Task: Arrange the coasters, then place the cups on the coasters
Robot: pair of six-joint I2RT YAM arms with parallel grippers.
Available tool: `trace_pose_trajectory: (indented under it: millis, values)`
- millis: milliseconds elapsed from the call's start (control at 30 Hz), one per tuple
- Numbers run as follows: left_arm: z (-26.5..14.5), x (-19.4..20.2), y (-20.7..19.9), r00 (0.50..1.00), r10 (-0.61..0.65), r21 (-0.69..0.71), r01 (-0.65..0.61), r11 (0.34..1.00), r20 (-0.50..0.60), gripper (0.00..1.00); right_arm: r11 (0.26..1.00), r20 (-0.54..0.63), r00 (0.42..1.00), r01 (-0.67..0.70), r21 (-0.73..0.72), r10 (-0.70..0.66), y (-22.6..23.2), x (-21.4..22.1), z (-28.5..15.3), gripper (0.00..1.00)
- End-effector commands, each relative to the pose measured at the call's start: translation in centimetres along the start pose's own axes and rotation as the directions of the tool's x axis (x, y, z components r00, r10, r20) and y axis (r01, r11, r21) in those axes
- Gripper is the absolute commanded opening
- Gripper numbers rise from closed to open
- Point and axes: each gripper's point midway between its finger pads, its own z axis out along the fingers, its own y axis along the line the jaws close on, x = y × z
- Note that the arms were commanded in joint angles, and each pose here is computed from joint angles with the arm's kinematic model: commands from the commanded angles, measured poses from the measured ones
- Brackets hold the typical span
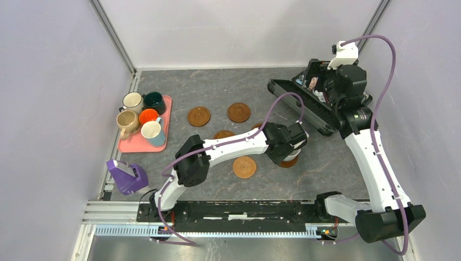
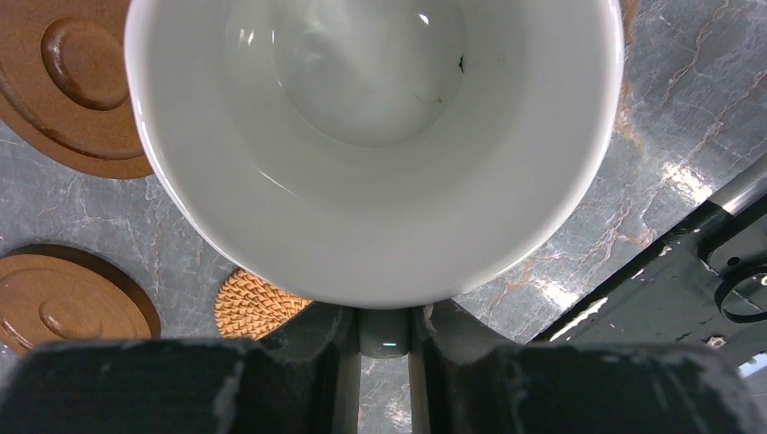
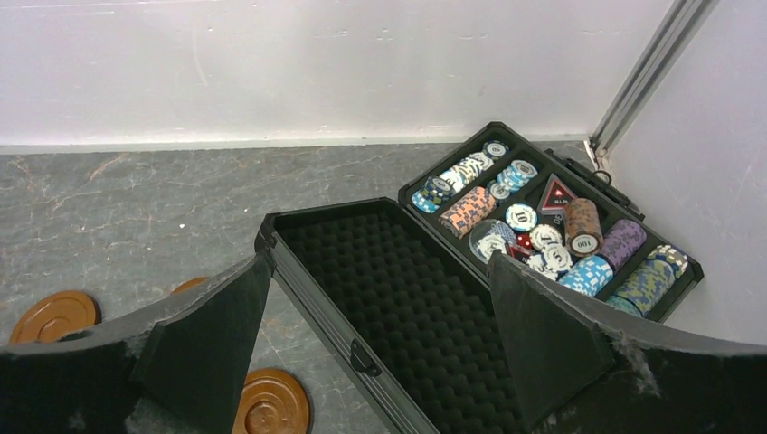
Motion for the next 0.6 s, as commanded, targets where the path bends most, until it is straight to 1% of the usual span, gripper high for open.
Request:
trace_pose_trajectory:
  millis: [0,567]
  values:
    - [-1.6,-3.4,-1.3,0.989,-0.083,0.049,0.078,0.996,0.124,0.05,1.0,0.04,0.999,-0.017,-0.019,0.018,0.2,-1.0,-0.6,0.98]
    - [0.2,-1.9,-1.1,0.994,-0.085,0.049,0.082,0.995,0.069,0.07,1.0,0.024,1.0,-0.013,-0.028,0.014,0.3,-0.4,-0.7,0.98]
